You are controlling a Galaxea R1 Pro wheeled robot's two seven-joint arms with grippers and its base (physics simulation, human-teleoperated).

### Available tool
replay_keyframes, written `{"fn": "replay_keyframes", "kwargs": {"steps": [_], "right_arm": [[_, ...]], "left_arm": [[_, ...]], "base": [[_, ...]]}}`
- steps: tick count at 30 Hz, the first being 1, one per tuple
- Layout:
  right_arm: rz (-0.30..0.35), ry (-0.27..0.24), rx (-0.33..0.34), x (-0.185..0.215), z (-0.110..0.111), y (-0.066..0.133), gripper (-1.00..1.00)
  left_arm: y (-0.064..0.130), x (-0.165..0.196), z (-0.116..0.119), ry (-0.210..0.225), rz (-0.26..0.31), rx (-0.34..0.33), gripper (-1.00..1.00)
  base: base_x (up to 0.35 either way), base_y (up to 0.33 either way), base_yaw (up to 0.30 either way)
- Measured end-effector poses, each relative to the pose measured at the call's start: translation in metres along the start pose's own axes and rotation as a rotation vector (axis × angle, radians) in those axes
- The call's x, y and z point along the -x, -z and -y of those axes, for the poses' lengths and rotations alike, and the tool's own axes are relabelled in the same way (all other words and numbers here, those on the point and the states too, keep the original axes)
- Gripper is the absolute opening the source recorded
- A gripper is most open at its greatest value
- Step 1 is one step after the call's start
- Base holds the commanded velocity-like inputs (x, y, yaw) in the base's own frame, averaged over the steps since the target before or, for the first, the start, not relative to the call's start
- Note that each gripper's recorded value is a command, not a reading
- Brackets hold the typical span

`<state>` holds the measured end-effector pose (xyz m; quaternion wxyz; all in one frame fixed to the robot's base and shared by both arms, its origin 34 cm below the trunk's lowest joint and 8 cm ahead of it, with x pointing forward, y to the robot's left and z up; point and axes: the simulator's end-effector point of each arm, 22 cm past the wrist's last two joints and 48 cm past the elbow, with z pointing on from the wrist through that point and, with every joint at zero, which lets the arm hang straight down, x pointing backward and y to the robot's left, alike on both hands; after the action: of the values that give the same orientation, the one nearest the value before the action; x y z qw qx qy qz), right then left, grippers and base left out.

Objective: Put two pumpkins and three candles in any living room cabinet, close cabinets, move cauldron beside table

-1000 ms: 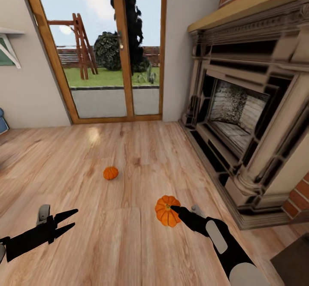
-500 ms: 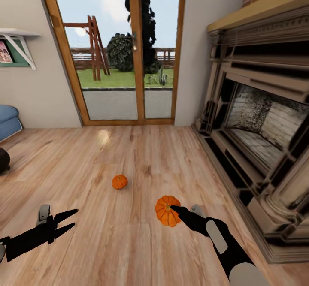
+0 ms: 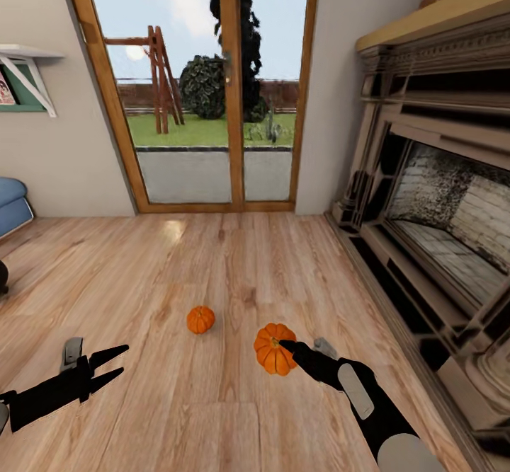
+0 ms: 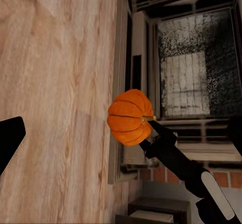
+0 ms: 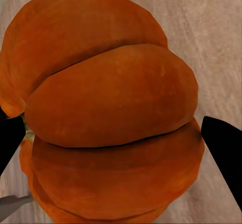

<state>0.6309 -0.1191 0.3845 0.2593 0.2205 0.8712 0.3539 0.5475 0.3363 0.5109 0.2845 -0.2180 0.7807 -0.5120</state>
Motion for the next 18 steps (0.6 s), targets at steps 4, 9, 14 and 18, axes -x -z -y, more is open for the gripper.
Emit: {"fn": "replay_keyframes", "kwargs": {"steps": [4,9,14,18], "right_arm": [[0.000,0.001,0.000,0.0000,0.0000,0.0000,-1.00],[0.000,0.000,0.000,-0.0001,-0.0002,-0.0001,-1.00],[0.000,0.001,0.000,-0.0001,-0.0001,-0.0001,-1.00],[0.000,0.001,0.000,-0.0001,-0.0001,-0.0001,-1.00]], "left_arm": [[-0.0001,-0.0001,0.0000,0.000,0.000,0.000,1.00],[-0.0002,-0.0002,0.0000,0.000,-0.001,0.000,1.00],[-0.0002,-0.0003,-0.0004,0.000,-0.001,0.001,1.00],[0.0000,-0.0001,-0.0008,0.000,0.000,0.002,1.00]], "base": [[0.330,0.101,0.000],[0.330,0.076,0.007],[0.330,0.008,0.129],[0.330,0.001,0.022]]}}
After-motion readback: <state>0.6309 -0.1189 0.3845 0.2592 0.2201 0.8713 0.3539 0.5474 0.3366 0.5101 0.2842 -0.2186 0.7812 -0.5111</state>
